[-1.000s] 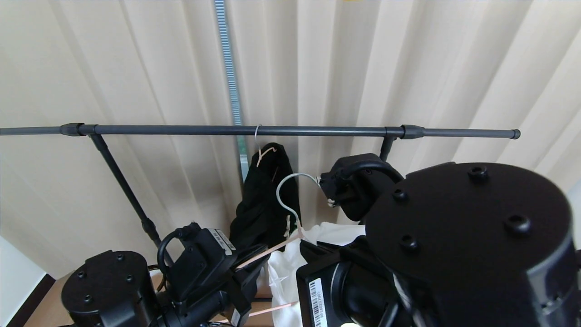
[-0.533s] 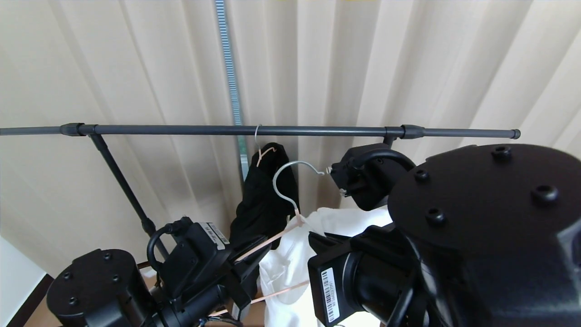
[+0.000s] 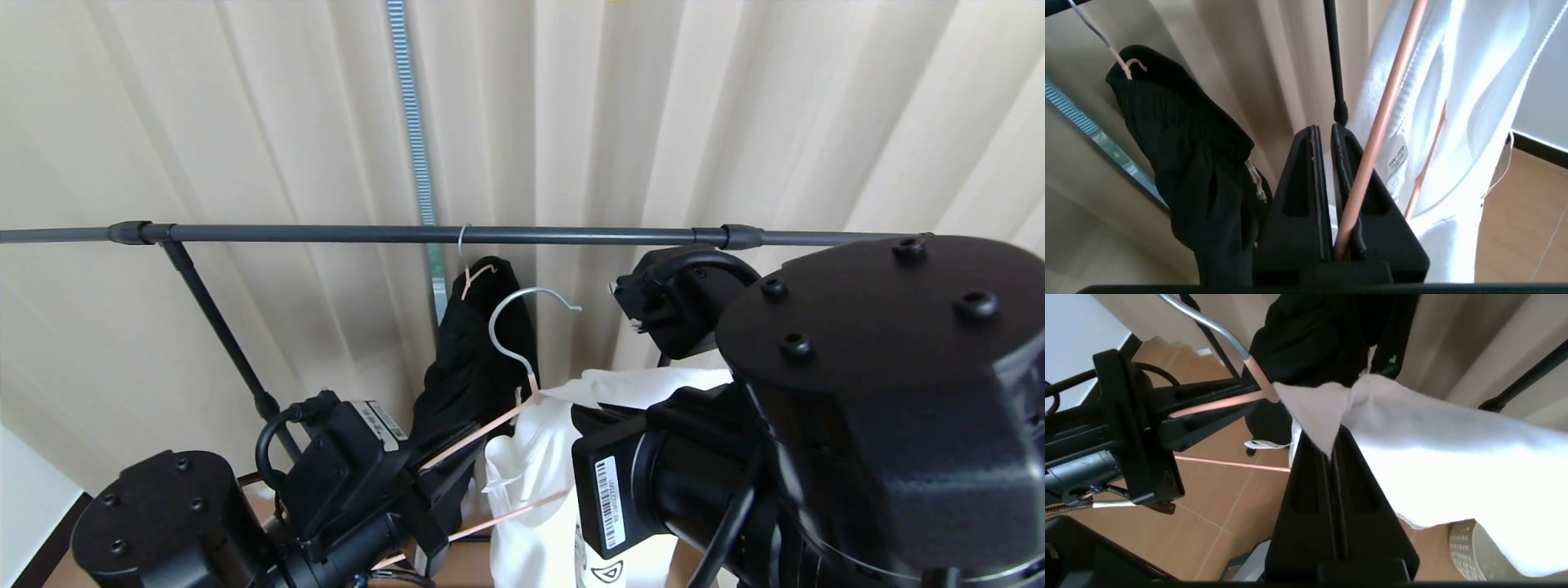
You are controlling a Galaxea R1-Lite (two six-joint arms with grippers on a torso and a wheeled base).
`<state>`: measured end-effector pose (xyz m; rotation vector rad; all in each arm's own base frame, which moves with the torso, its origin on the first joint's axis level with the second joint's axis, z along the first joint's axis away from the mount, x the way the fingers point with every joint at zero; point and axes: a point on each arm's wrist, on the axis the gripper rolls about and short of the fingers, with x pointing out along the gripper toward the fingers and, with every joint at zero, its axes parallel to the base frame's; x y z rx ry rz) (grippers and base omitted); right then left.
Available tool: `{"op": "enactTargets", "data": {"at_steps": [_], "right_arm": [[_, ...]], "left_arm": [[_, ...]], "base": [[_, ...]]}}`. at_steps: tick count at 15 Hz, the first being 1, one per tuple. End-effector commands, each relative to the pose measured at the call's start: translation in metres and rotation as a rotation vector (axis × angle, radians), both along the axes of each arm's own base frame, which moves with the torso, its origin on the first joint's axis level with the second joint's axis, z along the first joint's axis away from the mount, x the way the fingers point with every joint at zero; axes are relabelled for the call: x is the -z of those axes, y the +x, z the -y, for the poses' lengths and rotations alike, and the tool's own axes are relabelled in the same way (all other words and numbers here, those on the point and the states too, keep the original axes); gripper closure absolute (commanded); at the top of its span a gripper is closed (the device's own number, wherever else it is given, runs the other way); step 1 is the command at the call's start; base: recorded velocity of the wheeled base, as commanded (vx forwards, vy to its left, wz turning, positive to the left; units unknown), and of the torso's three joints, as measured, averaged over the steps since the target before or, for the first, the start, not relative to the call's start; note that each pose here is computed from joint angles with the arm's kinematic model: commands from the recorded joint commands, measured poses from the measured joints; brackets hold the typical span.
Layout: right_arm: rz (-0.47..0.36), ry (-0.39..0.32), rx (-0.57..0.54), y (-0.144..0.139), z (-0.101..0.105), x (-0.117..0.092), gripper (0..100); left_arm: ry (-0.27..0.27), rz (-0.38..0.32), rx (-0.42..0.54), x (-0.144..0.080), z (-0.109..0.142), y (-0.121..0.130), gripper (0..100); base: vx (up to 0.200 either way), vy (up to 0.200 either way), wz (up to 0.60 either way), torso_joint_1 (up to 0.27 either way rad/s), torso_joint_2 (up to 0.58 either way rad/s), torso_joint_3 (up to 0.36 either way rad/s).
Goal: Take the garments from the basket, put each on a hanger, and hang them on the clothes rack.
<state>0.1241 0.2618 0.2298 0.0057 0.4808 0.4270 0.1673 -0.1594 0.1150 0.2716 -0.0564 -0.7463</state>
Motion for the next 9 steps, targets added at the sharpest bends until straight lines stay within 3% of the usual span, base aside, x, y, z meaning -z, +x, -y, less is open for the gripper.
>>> {"op": "enactTargets", "data": {"at_steps": [1,3,4,9], "right_arm": [[-0.003,-0.008,-0.001,0.0000,-0.0001,0.0027,100],[-0.003,-0.015,-0.002,-0.0001,0.0002,0.0036,100],[-0.003,-0.015,-0.003,-0.0007,0.0004,0.0033,0],[0.010,-0.069,-0.026,-0.0030,0.0069,0.0051,0]], "left_arm": [[-0.001,0.002,0.002,-0.0003,0.0003,-0.0005,100],[-0.002,0.003,0.001,-0.0007,0.0002,-0.0006,100],[0.000,0.001,0.002,0.0000,-0.0004,-0.0012,100],[-0.012,0.015,0.004,-0.0007,-0.0018,-0.0028,100]], "base": [[0.000,0.000,0.00,0.000,0.00,0.000],[0.000,0.000,0.00,0.000,0.00,0.000],[0.000,0.000,0.00,0.000,0.00,0.000],[0.000,0.000,0.00,0.000,0.00,0.000]]}}
